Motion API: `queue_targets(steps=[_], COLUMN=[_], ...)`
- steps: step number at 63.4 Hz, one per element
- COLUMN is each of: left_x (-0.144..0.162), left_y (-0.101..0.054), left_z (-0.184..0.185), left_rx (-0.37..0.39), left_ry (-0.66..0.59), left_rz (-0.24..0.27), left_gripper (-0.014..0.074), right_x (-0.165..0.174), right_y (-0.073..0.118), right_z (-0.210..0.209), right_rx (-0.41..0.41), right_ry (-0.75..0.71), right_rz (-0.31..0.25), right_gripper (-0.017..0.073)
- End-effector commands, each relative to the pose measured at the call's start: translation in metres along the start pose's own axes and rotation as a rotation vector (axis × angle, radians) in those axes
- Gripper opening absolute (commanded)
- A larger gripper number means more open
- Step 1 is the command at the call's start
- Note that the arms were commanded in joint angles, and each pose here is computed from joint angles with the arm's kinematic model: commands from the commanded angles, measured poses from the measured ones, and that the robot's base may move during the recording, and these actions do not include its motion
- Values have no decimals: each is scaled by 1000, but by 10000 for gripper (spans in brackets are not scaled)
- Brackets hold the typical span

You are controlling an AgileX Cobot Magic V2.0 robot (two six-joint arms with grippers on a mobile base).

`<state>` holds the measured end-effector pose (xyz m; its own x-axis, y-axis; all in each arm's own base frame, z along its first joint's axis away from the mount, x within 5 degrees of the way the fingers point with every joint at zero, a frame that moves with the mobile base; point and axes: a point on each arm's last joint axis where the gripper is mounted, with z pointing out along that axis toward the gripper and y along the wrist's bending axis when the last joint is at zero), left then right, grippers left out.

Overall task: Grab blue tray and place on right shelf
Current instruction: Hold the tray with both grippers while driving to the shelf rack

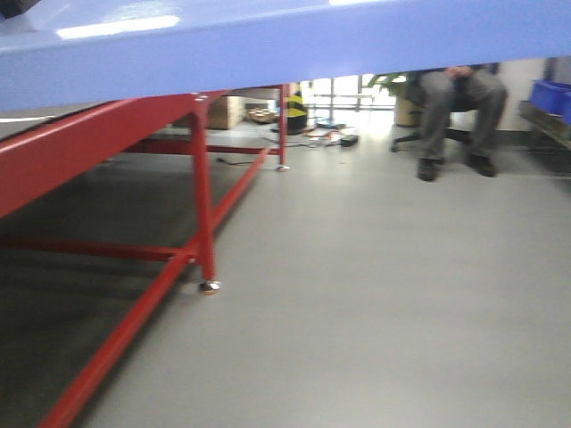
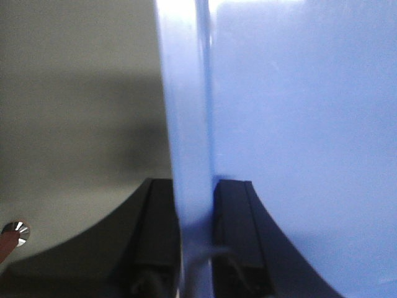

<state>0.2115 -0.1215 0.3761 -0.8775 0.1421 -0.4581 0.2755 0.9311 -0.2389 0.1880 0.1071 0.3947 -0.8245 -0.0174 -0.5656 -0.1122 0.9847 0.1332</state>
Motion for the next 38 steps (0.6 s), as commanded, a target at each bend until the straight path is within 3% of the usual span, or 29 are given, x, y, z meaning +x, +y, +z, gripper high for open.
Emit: queue_targets(steps=[1, 38], left_x=[-2, -2], left_y=[-1, -2], left_z=[-17, -17], left_rx=[-8, -3], left_ry=[-62, -61], left_rz=[50, 48], left_gripper=[-48, -48], right_x=[-9, -9], right_y=[-5, -5], right_z=[-16, -16], right_rx=[10, 10], right_ry=[-112, -112], right_rz=[-44, -44], right_gripper=[56, 56])
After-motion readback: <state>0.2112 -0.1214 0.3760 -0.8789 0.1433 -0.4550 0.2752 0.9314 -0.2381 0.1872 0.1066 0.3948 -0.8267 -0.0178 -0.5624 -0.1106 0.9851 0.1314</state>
